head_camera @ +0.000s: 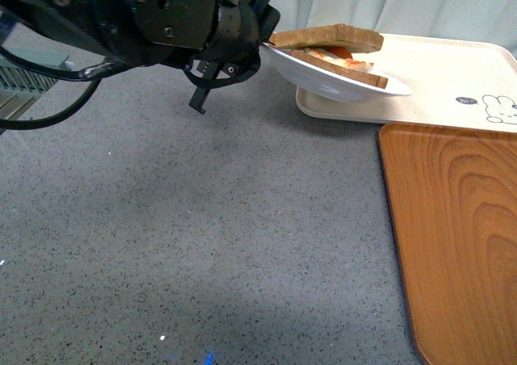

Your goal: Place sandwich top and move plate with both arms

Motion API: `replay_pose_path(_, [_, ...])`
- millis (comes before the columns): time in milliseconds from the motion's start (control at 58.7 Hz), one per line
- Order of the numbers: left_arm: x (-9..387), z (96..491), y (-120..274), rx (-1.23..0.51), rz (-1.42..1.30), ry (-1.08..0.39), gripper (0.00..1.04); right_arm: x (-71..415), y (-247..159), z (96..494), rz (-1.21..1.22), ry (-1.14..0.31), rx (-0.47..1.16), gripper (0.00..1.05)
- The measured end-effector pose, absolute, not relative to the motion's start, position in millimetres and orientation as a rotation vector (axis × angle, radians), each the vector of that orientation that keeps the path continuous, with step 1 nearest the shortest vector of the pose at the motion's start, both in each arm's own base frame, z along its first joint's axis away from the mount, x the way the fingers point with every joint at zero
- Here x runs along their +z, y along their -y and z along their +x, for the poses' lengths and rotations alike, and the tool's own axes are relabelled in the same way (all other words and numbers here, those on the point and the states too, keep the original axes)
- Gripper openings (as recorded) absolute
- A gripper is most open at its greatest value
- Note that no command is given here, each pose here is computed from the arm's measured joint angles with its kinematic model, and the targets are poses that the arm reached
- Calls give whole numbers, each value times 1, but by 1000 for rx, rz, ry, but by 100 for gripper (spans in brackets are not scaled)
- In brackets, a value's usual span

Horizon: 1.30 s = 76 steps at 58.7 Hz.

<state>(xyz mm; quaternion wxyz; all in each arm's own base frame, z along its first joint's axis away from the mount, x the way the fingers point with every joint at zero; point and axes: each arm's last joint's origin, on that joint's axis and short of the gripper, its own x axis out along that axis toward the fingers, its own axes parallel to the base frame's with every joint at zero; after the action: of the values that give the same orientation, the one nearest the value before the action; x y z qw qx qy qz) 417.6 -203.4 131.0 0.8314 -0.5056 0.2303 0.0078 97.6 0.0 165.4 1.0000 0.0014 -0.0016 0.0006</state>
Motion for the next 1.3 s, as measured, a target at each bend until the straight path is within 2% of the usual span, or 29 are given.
replay_pose_path(358, [130,451,229,-6,-1008,-488,4,165,0,98,3,3,1,96])
replay_pose_path(835, [120,469,256,9,-914,-560,4,165,0,98,3,3,2,96])
replay_pose_path(920, [116,466,257,22,-863,-591,21,165,0,98,3,3,1,96])
replay_pose_path(1074, [106,458,249,75,-790,-616,45,165,0,98,3,4,2,96])
replay_pose_path(1295, [112,445,209,155,-718,-614,82,165,0,98,3,3,2,96])
